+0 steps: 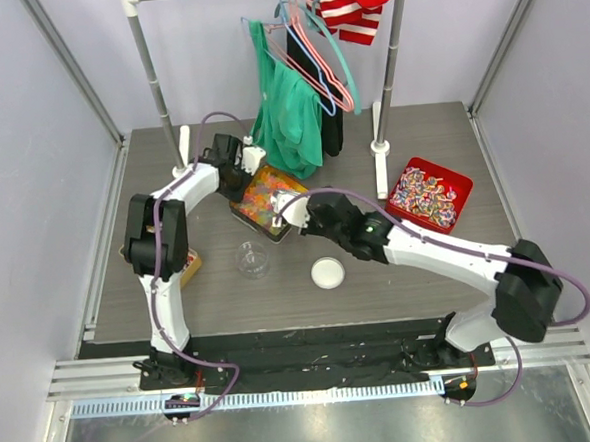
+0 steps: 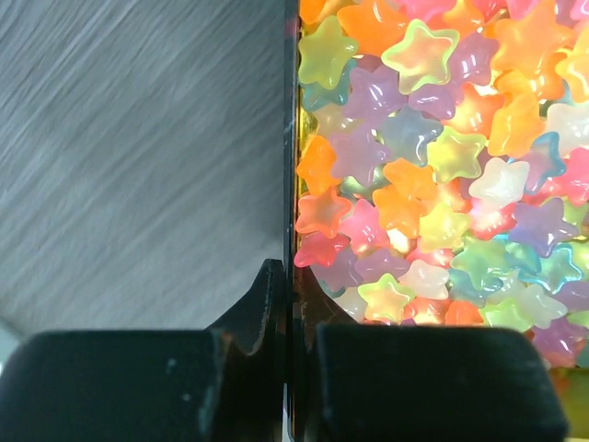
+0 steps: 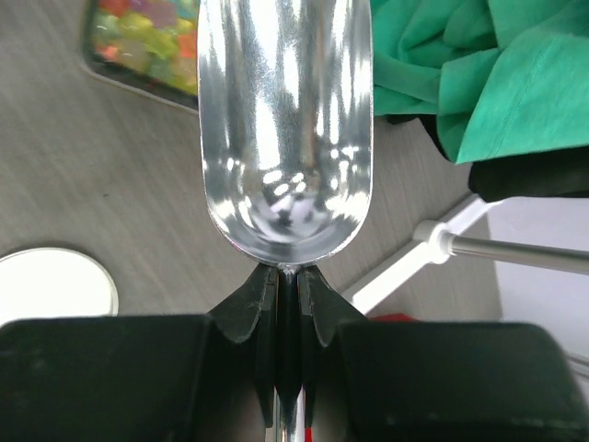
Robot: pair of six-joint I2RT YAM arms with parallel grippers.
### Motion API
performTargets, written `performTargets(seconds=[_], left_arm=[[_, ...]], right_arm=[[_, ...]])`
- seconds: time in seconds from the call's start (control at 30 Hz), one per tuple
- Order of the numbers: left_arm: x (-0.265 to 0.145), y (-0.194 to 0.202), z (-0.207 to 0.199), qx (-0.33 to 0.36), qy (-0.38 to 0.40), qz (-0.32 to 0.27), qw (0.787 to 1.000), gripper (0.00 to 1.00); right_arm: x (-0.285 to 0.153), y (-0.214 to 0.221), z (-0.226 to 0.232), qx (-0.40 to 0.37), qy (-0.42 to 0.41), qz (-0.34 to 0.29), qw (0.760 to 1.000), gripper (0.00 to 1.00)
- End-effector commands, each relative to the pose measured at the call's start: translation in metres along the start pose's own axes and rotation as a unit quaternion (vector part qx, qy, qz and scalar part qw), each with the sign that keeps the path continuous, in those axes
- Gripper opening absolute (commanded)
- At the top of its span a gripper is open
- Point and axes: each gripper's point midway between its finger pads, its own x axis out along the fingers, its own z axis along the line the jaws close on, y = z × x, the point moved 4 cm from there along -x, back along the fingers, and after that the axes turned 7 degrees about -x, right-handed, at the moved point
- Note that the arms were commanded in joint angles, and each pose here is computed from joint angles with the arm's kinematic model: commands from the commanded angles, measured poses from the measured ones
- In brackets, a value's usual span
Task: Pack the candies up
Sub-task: Pick up the storage box at the center of the board, then scoop the fake candies from the storage box.
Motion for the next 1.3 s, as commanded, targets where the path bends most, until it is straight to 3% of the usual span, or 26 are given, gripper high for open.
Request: performTargets(seconds=[0.0, 0.27, 0.43, 0.73, 1.27], left_arm=[[-0.045, -0.022, 0.014, -0.014, -0.065, -0.064, 0.996, 0.00], [-0.077, -0.028, 0.009, -0.027, -0.070, -0.115, 0.991, 0.00], [-0.078, -0.029, 0.009, -0.034, -0.076, -0.135, 0.987, 0.00], [-0.075, -0.039, 0.008, -0.017, -0.075, -0.145, 0.987, 0.00], [-0.073, -0.006, -0.011, -0.013, -0.046, -0.137, 0.989, 0.00]], right_arm=[[0.011, -0.014, -0.035, -0.026, 0.064, 0.054, 0.996, 0.01], [0.042, -0.009, -0.036, -0.107, 0.054, 0.133, 0.984, 0.01], [0.063, -0.001, -0.032, -0.169, 0.050, 0.192, 0.965, 0.01], [0.092, -0.009, -0.033, -0.264, 0.049, 0.241, 0.933, 0.01], [0.107, -0.017, -0.018, -0.339, 0.007, 0.246, 0.908, 0.01]])
